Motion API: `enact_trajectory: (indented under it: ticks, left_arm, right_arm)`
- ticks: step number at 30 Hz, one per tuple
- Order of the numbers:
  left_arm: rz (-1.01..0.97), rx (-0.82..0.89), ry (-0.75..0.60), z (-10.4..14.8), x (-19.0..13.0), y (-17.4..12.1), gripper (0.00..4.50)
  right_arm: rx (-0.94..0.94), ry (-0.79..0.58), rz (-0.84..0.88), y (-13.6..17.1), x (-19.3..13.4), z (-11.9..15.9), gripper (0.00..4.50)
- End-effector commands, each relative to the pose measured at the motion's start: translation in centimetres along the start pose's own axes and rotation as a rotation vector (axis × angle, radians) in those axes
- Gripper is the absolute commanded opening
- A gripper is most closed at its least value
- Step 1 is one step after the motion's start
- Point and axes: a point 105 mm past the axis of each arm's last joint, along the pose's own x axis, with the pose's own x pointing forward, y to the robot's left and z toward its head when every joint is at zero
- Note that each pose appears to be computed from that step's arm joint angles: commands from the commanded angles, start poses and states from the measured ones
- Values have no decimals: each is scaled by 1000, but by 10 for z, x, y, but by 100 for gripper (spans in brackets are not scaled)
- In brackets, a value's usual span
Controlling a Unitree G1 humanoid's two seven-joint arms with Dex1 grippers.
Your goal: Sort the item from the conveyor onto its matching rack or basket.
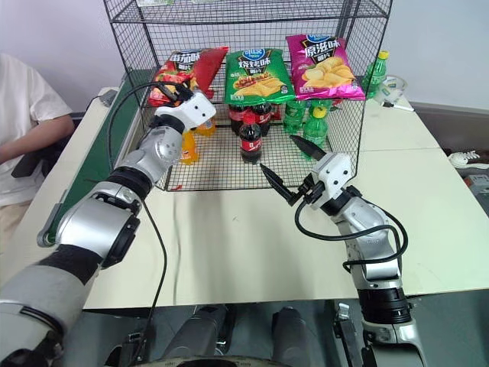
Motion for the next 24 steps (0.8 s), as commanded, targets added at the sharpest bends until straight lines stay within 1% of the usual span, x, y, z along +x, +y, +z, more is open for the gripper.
enact_trajectory:
  ticks: [1,3,5,7,10,13,16,18,20,22,24]
  left_arm:
    - [66,-24,-2,2,6,18,26]
    - [47,-85,-11,5,6,16,85]
    - [39,-99,-32,9,6,14,184]
    - [57,-74,-50,12,5,15,278]
    - [54,-75,-113,20,0,14,426]
    - [64,-68,-176,24,-9,24,426]
    - [92,-80,-183,21,-24,40,426]
    - [68,-50,-203,22,-37,41,426]
    - [54,-69,-213,21,-56,51,426]
    - [38,-175,-209,19,-75,62,426]
    - [-34,-315,-218,21,-89,63,426]
  right_arm:
    - [-43,-40,12,-1,1,15,450]
    - [-43,-40,14,-1,1,15,450]
    - [-43,-39,16,-1,1,15,450]
    - [-43,-38,16,-1,1,15,450]
    - [-43,-37,17,-1,1,15,450]
    - [-41,-34,13,-2,-1,15,450]
    - [-40,-28,10,-3,-3,13,450]
    - [-39,-26,11,-3,-3,12,450]
    - [-39,-25,14,-4,-2,11,450]
    - [-38,-27,18,-4,-2,12,450]
    - [-42,-25,20,-6,-3,12,450]
